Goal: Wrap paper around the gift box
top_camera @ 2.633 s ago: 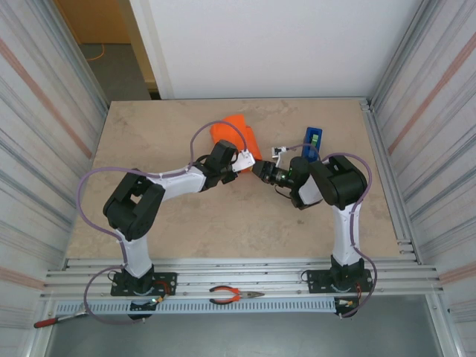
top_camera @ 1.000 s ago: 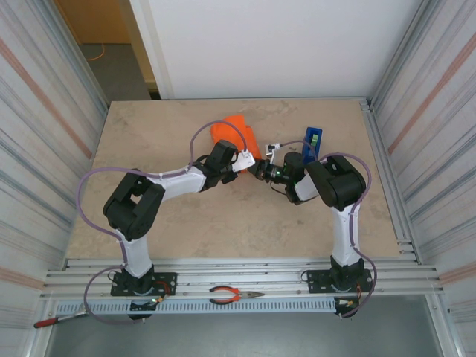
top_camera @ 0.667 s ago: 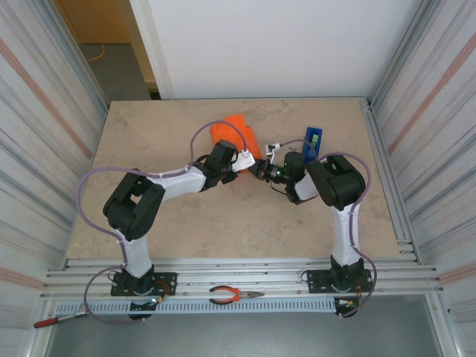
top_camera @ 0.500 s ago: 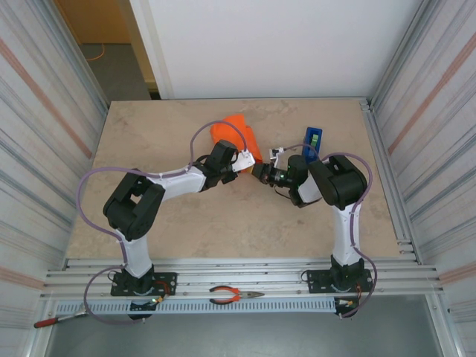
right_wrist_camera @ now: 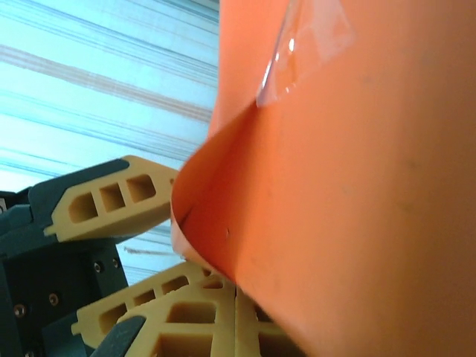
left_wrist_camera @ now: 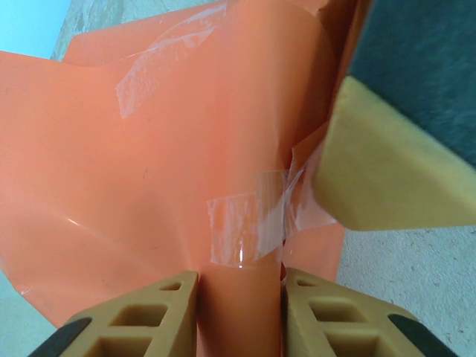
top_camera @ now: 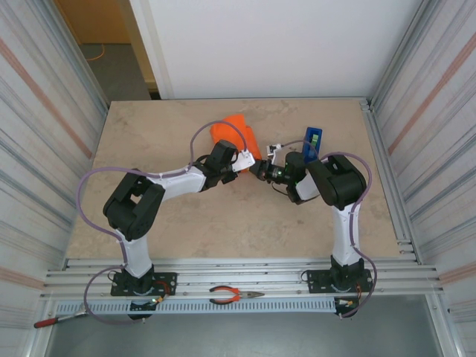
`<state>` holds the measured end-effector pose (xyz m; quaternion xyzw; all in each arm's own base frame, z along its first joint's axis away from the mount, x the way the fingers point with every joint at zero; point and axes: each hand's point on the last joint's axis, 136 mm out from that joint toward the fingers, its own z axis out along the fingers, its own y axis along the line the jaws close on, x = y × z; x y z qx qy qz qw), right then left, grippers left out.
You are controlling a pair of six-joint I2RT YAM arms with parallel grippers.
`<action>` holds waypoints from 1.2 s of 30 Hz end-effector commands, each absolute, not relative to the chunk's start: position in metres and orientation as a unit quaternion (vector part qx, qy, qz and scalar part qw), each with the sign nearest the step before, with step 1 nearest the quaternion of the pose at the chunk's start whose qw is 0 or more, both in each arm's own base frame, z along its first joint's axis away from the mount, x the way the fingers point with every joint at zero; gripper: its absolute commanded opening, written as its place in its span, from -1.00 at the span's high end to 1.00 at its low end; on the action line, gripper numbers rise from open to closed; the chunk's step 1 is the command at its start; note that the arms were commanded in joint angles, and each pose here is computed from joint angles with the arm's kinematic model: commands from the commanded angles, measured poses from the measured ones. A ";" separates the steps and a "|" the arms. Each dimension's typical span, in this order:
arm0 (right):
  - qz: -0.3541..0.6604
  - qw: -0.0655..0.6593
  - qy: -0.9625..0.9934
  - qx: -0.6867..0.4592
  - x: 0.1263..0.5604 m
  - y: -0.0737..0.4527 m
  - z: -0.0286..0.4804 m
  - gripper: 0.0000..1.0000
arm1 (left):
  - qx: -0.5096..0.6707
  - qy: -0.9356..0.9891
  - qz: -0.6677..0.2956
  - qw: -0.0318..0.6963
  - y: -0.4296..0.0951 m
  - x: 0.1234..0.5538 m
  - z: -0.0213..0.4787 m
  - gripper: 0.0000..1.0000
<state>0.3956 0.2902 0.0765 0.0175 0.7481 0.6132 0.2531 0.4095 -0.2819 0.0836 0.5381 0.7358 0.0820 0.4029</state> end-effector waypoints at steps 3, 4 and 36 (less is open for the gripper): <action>0.607 0.248 0.755 0.008 0.395 0.295 0.064 1.00 | 0.550 0.763 0.081 0.330 -0.263 0.392 0.044 0.39; 0.608 0.248 0.754 0.007 0.394 0.295 0.065 1.00 | 0.550 0.763 0.081 0.330 -0.263 0.392 0.044 0.39; 0.614 0.252 0.748 -0.012 0.380 0.294 0.096 1.00 | 0.542 0.766 0.073 0.337 -0.262 0.393 0.050 0.40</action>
